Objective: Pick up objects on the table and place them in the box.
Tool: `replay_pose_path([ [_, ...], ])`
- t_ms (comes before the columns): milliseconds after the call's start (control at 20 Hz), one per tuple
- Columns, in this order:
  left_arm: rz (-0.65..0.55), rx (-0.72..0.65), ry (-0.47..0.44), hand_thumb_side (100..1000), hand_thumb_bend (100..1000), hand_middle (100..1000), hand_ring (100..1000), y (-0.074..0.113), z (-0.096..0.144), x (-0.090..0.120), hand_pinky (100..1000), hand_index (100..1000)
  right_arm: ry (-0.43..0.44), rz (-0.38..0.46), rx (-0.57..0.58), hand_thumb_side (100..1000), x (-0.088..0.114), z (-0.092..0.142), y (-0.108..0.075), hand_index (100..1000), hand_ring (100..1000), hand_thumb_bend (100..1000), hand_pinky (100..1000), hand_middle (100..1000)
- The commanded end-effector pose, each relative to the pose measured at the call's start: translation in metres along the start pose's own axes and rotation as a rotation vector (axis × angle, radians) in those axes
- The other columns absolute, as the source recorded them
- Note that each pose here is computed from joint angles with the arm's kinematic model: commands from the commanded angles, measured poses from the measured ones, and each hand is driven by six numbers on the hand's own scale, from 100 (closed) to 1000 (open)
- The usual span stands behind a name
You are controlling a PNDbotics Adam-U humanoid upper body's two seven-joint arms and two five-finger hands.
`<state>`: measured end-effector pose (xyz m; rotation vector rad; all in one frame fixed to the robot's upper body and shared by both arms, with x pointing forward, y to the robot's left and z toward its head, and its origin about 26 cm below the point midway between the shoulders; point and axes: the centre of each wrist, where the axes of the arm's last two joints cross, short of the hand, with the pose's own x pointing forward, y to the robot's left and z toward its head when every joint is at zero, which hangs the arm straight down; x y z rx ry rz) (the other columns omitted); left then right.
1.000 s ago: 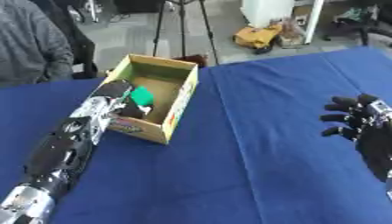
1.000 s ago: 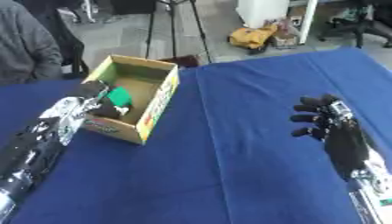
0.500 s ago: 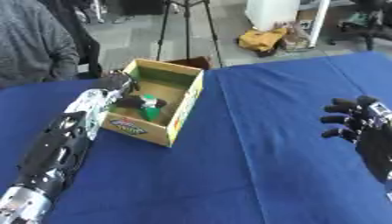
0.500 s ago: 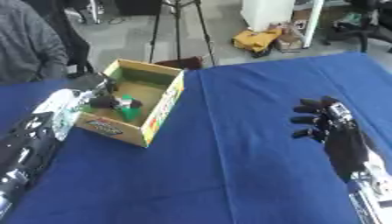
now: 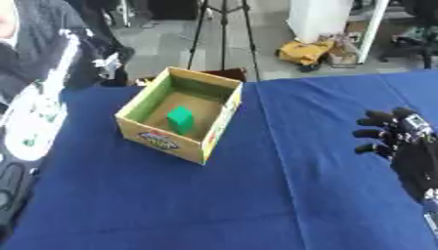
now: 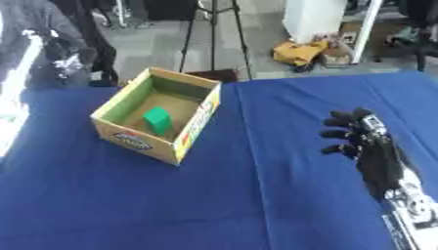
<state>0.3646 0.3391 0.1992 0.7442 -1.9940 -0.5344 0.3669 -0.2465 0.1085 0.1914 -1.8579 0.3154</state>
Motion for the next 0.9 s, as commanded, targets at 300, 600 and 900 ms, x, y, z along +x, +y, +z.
replay_pose_path([
  [300, 0.399, -0.027, 0.007, 950, 697, 525, 491, -0.004, 0.052, 0.002, 502, 673, -0.035, 0.011, -0.025, 1000, 0.010, -0.001, -0.007, 839, 724, 100, 568, 728],
  [600, 0.532, -0.024, 0.102, 957, 673, 520, 485, -0.020, 0.072, -0.009, 496, 667, -0.040, 0.006, -0.034, 1000, 0.011, -0.001, -0.007, 838, 723, 100, 568, 727],
  [900, 0.570, -0.020, 0.113, 962, 668, 520, 485, -0.026, 0.076, -0.008, 496, 668, -0.040, 0.006, -0.038, 1000, 0.011, 0.000, -0.007, 838, 722, 100, 568, 727],
])
